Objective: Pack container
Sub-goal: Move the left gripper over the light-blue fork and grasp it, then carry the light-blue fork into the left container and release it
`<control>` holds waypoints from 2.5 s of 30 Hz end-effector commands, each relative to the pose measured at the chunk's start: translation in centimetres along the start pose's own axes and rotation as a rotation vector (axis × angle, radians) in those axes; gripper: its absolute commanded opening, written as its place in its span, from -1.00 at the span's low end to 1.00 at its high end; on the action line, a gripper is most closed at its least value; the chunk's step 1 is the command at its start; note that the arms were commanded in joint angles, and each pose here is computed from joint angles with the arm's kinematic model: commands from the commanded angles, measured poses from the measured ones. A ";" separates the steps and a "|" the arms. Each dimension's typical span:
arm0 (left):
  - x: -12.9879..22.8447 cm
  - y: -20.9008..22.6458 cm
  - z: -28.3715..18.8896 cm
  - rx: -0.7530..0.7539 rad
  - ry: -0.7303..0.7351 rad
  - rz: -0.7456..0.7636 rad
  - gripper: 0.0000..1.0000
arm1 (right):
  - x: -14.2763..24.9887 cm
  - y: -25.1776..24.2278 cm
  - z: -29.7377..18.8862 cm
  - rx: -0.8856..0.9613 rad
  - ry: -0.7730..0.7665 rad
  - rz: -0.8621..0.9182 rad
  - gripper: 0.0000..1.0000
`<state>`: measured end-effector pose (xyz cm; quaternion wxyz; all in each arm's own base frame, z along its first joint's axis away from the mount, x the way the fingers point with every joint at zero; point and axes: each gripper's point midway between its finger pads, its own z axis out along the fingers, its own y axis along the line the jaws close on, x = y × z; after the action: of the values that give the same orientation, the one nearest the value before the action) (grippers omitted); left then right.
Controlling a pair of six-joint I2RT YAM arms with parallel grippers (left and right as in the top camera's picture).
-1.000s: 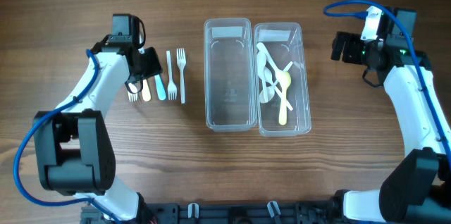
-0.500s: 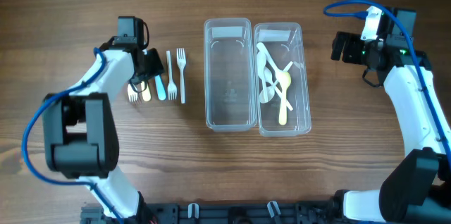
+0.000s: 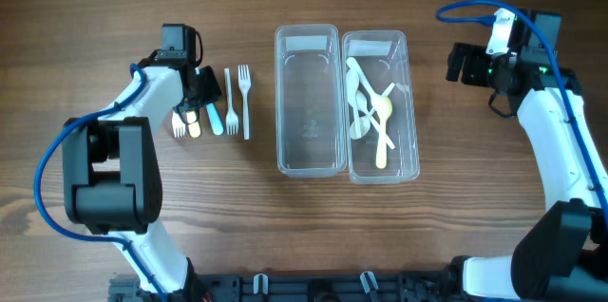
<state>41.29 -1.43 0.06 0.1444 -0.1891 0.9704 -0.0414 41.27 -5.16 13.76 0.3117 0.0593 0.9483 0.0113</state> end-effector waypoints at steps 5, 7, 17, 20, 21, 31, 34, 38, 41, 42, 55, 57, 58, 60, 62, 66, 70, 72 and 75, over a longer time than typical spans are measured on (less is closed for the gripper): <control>0.9 -0.4 1.0 -0.008 0.030 0.015 -0.89 | -0.1 -0.2 -0.4 0.010 -0.010 -0.017 0.99; 1.0 -0.5 1.0 -0.007 0.029 0.019 -0.92 | -0.1 -0.2 -0.4 0.011 -0.011 -0.017 0.99; -3.5 -2.8 -6.5 0.062 -0.121 0.027 -0.92 | -0.1 -0.2 -0.4 0.011 -0.011 -0.017 0.99; -4.3 -3.4 -9.9 0.084 -0.169 0.030 -0.92 | -0.1 -0.2 -0.4 0.011 -0.011 -0.017 1.00; -4.4 -3.4 -10.8 0.089 -0.180 0.030 -0.92 | -0.1 -0.2 -0.4 0.011 -0.010 -0.017 0.99; 0.5 -10.7 -17.9 0.299 -0.177 0.196 -0.92 | -0.1 -0.2 -0.4 0.010 -0.011 -0.017 0.99; 3.0 -14.0 -18.2 0.341 -0.159 0.287 -0.92 | -0.1 -0.2 -0.4 0.011 -0.011 -0.017 0.99; 5.9 -17.7 -18.0 0.374 -0.149 0.418 -0.92 | -0.1 -0.2 -0.4 0.011 -0.011 -0.017 1.00; 7.2 -19.0 -17.4 0.338 -0.165 0.466 -0.92 | -0.1 -0.2 -0.4 0.010 -0.010 -0.017 1.00; 7.6 -19.3 -17.1 0.327 -0.166 0.481 -0.92 | -0.1 -0.2 -0.4 0.010 -0.010 -0.017 0.99; 8.4 -21.0 -15.1 0.330 -0.149 0.512 0.38 | -0.1 -0.2 -0.4 0.010 -0.011 -0.017 0.99; 7.3 -20.8 -15.9 0.322 -0.180 0.497 0.38 | -0.1 -0.2 -0.4 0.011 -0.011 -0.017 1.00; 6.6 -20.4 -16.4 0.305 -0.200 0.485 0.37 | -0.1 -0.2 -0.4 0.010 -0.011 -0.017 0.99; 4.9 -18.9 -17.5 0.254 -0.243 0.451 0.36 | -0.1 -0.2 -0.4 0.010 -0.011 -0.017 0.99; 3.6 -17.2 -18.3 0.206 -0.271 0.418 0.36 | -0.1 -0.2 -0.4 0.010 -0.011 -0.017 1.00; 1.0 -11.9 -19.2 0.065 -0.305 0.327 0.35 | -0.1 -0.2 -0.4 0.011 -0.010 -0.017 0.99; -1.1 -6.7 -18.5 -0.038 -0.280 0.220 0.35 | -0.1 -0.2 -0.4 0.011 -0.011 -0.017 1.00; -1.8 -4.6 -17.9 -0.072 -0.262 0.165 0.30 | -0.1 -0.2 -0.4 0.010 -0.010 -0.017 1.00; -2.6 -2.3 -16.6 -0.115 -0.231 0.115 0.25 | -0.1 -0.2 -0.4 0.011 -0.011 -0.017 1.00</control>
<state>39.00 -5.09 17.81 0.2572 -0.1129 0.9596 0.0164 41.26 -5.16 13.74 0.3115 0.0593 0.9483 0.0113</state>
